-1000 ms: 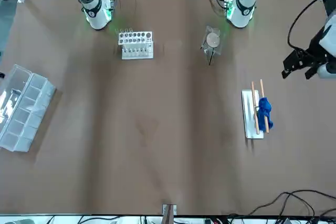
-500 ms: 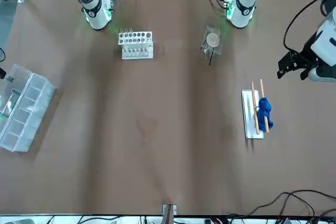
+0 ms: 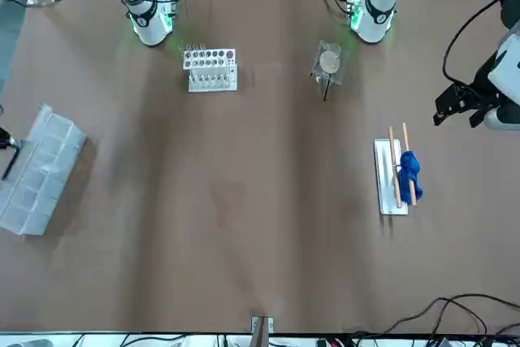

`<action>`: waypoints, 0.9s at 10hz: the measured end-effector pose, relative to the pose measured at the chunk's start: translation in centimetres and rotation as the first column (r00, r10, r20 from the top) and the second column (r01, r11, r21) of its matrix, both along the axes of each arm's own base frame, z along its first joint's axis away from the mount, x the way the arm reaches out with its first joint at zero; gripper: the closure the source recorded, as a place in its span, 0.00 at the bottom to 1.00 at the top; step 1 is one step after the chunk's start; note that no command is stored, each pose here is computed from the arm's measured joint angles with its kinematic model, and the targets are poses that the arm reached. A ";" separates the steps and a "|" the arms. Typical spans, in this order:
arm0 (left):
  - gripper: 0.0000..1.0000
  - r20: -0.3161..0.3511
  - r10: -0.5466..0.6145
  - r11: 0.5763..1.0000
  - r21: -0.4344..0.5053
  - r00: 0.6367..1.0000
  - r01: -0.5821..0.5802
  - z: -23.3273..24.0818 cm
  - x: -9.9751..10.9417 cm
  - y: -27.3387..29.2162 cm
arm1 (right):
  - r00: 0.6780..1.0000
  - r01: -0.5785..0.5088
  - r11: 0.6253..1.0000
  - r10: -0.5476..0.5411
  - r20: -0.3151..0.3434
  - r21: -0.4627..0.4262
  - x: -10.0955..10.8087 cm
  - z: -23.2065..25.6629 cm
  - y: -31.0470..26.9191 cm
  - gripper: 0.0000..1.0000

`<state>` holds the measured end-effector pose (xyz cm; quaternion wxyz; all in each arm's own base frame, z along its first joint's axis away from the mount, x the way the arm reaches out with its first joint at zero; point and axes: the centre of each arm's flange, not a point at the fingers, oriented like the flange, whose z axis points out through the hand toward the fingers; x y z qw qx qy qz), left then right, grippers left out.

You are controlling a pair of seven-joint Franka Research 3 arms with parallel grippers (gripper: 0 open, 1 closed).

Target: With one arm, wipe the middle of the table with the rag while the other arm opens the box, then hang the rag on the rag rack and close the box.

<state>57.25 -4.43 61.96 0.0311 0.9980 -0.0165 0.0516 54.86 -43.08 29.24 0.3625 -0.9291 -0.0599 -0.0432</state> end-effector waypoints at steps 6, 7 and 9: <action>0.00 0.016 -0.017 1.000 0.005 1.000 0.017 0.5 0.4 1.9 | 0.988 -0.073 0.991 0.087 0.126 -0.113 4.2 -1.5 2.9 0.99; 0.00 0.013 -0.018 1.000 0.005 1.000 0.018 0.4 0.4 1.8 | 0.985 -0.083 0.990 0.099 0.139 -0.114 4.1 -1.9 3.0 0.99; 0.00 0.013 -0.018 1.000 0.005 1.000 0.018 0.4 0.4 1.9 | 0.982 -0.094 0.989 0.111 0.152 -0.116 4.1 -2.6 3.2 0.99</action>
